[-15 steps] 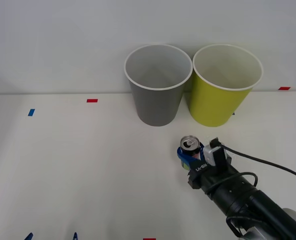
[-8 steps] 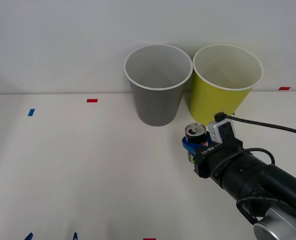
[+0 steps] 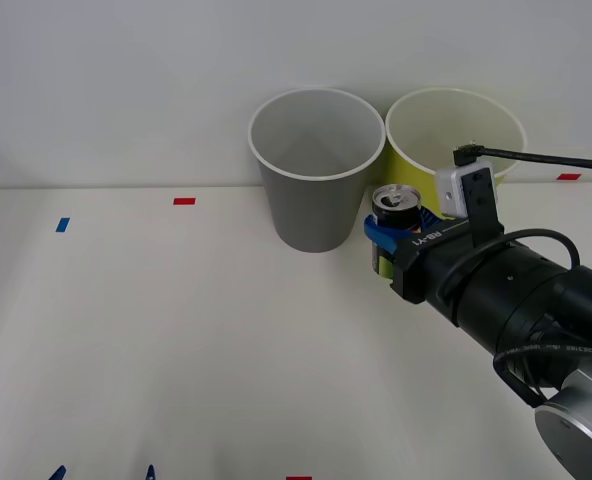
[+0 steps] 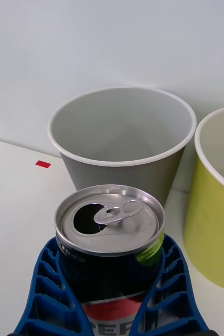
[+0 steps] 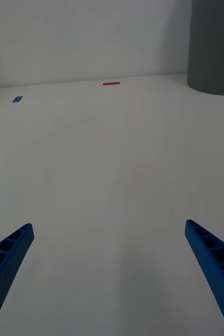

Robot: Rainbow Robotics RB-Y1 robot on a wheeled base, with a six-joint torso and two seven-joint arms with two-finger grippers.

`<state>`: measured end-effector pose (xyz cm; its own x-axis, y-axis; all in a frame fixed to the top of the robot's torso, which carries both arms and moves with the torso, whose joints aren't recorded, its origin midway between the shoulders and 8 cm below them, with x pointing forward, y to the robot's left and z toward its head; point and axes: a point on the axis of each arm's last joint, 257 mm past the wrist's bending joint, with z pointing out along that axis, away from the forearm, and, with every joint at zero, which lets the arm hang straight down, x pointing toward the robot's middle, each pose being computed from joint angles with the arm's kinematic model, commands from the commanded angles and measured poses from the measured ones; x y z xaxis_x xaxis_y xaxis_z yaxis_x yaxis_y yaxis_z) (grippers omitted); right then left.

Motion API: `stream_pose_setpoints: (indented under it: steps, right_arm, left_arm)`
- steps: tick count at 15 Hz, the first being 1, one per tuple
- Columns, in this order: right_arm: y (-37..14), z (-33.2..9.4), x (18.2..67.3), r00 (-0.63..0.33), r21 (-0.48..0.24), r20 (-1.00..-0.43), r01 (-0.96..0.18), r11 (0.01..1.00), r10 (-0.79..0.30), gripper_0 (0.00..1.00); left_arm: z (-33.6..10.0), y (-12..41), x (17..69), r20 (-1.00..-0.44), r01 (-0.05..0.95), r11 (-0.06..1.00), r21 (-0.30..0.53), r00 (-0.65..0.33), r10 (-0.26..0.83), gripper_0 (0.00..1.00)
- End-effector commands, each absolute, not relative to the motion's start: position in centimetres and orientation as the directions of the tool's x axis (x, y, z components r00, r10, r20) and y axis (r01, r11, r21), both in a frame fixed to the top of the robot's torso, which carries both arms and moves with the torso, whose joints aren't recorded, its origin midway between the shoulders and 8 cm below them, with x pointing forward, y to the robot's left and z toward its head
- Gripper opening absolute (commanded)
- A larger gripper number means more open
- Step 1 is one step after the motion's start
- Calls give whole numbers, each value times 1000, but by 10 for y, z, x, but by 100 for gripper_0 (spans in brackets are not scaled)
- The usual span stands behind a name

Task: Put cans in the gray bin and PET bottles in the light green bin.

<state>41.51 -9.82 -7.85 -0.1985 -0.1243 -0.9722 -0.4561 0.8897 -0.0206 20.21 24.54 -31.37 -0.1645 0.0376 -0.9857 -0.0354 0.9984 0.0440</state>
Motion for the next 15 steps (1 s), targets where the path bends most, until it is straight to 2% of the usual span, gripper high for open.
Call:
stream_pose_setpoints:
  steps: [1, 3, 7, 12, 15]
  right_arm:
    - [-88, -45, 414, -201, 14, -974, -502, 865, -100, 0]
    - [-78, -19, 422, -166, 25, -983, -530, 848, -75, 0]
    - [-69, 24, 454, -83, -21, -994, -533, 846, -76, 0]
    - [-54, 40, 507, -67, 71, -997, -528, 846, 41, 0]
    - [-44, 44, 537, -16, 62, -998, -508, 859, 63, 0]
  left_arm:
    - [-314, 245, 202, -986, -35, 998, 44, -164, 38, 100]
    - [-314, 245, 202, -986, -35, 998, 44, -164, 38, 100]
    - [-314, 245, 202, -986, -35, 998, 44, -164, 38, 100]
    - [-314, 245, 202, -986, -35, 998, 44, -164, 38, 100]
    - [-314, 245, 202, -986, -35, 998, 44, -164, 38, 100]
